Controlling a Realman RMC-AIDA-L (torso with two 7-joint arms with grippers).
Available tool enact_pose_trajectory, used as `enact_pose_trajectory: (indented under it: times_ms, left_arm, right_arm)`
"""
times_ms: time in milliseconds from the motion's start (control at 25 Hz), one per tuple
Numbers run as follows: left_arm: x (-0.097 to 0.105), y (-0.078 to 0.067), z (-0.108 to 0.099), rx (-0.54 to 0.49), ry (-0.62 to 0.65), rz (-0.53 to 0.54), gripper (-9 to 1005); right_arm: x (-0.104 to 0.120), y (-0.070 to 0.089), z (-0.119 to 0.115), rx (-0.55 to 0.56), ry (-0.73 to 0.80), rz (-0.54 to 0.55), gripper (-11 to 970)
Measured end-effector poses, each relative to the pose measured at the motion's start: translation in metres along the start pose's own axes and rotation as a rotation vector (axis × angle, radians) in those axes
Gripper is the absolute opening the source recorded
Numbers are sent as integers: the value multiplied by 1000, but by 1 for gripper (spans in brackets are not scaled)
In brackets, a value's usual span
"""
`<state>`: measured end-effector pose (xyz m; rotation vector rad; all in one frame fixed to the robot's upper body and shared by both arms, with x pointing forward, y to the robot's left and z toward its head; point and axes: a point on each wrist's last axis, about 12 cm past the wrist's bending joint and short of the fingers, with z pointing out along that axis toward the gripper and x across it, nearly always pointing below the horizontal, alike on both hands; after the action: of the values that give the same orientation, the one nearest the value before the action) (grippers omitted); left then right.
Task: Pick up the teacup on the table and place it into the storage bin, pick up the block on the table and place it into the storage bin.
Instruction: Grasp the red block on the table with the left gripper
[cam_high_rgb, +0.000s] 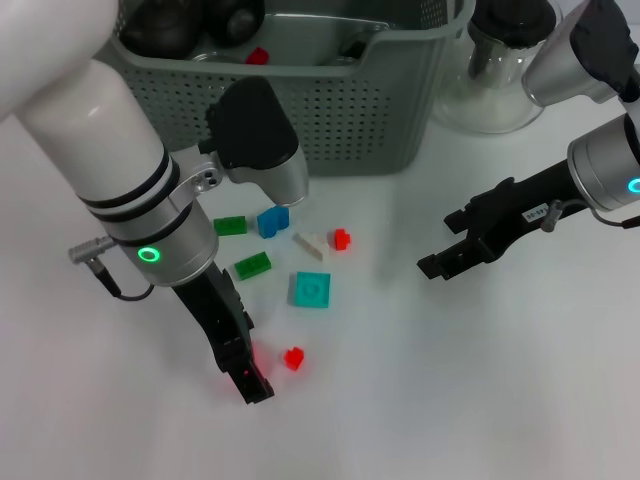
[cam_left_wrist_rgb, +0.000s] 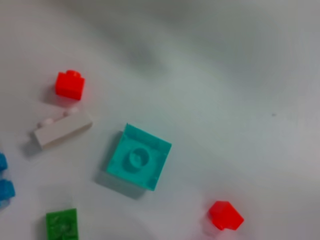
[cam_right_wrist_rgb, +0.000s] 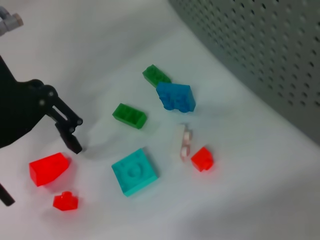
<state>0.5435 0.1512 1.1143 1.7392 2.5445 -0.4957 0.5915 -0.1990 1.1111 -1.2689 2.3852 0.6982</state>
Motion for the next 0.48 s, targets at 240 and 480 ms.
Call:
enact_pose_trajectory:
  times_ms: [240, 480]
  left_arm:
    - [3, -3, 5, 15, 2, 22, 908]
    - [3, -2, 6, 12, -3, 24, 905]
  right_arm:
    - [0, -1, 0, 8, -3, 1, 881]
    - [0, -1, 0, 9, -4, 1, 882]
